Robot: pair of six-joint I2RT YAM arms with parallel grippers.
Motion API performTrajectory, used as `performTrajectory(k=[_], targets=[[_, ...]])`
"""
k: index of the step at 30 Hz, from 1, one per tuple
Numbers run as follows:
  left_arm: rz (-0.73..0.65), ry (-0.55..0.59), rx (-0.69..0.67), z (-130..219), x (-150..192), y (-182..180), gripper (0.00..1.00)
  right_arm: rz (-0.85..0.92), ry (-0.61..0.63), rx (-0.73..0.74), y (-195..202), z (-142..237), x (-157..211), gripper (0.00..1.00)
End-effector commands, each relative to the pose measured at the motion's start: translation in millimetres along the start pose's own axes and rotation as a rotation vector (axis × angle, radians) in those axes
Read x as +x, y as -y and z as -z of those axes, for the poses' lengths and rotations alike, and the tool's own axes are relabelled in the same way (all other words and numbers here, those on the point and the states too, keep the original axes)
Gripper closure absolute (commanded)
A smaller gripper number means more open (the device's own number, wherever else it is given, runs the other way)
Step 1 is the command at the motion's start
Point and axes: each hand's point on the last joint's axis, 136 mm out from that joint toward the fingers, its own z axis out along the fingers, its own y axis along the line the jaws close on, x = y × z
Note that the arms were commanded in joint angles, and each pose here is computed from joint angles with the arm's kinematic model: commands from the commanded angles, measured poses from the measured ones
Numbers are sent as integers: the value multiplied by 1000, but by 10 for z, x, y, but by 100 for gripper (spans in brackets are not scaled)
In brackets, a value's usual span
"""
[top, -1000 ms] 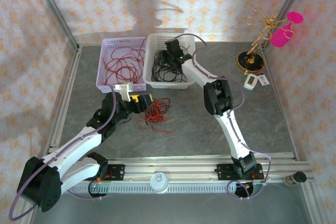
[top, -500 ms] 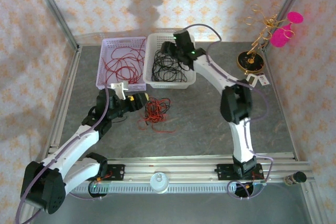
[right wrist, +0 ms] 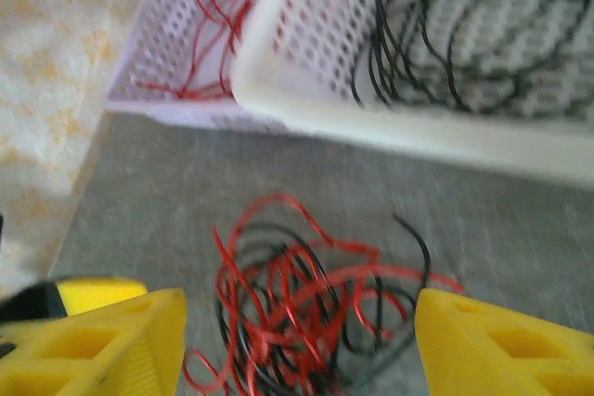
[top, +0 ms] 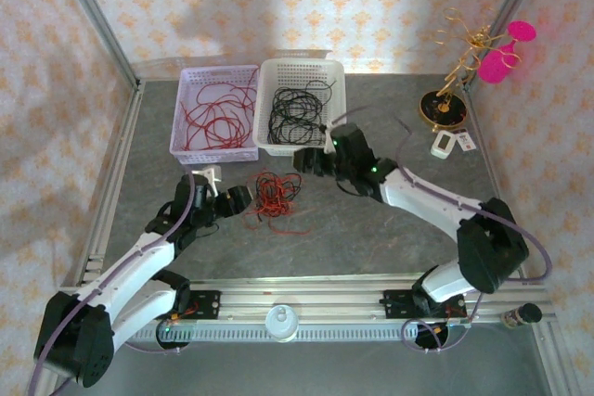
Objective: Untangle the cables
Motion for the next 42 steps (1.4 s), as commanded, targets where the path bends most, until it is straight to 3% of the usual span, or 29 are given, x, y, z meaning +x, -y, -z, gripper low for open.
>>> performTrajectory(k=[1,6,10,13,18,23,32,35,38,42], targets=[[-10,7,19,10,45,9,28,9,4,-29,17,174,198,35],[-13,17,34,-19,72,-7,27,-61,-17,-34,202,293,733,33],[-33,8,29,-11,46,22,27,-173,-19,-164,138,285,943,32],[-38,29,39,10,-15,65,27,-205,-29,-207,141,213,1059,40],[-43,31,60,91,-20,137,28,-182,-95,-181,86,41,1251,47],[-40,67,85,209,-104,229,28,-155,-92,-144,-30,-11,1395,60],[-173,84,24,485,-367,407,30,-198,-31,3,233,-80,1358,100],[-189,92,95,518,-358,531,31,-133,-28,65,143,12,1148,100],[-225,75,219,586,-308,754,48,-64,62,124,13,251,736,100],[-325,43,333,705,-237,1026,48,9,141,69,-378,503,272,100]])
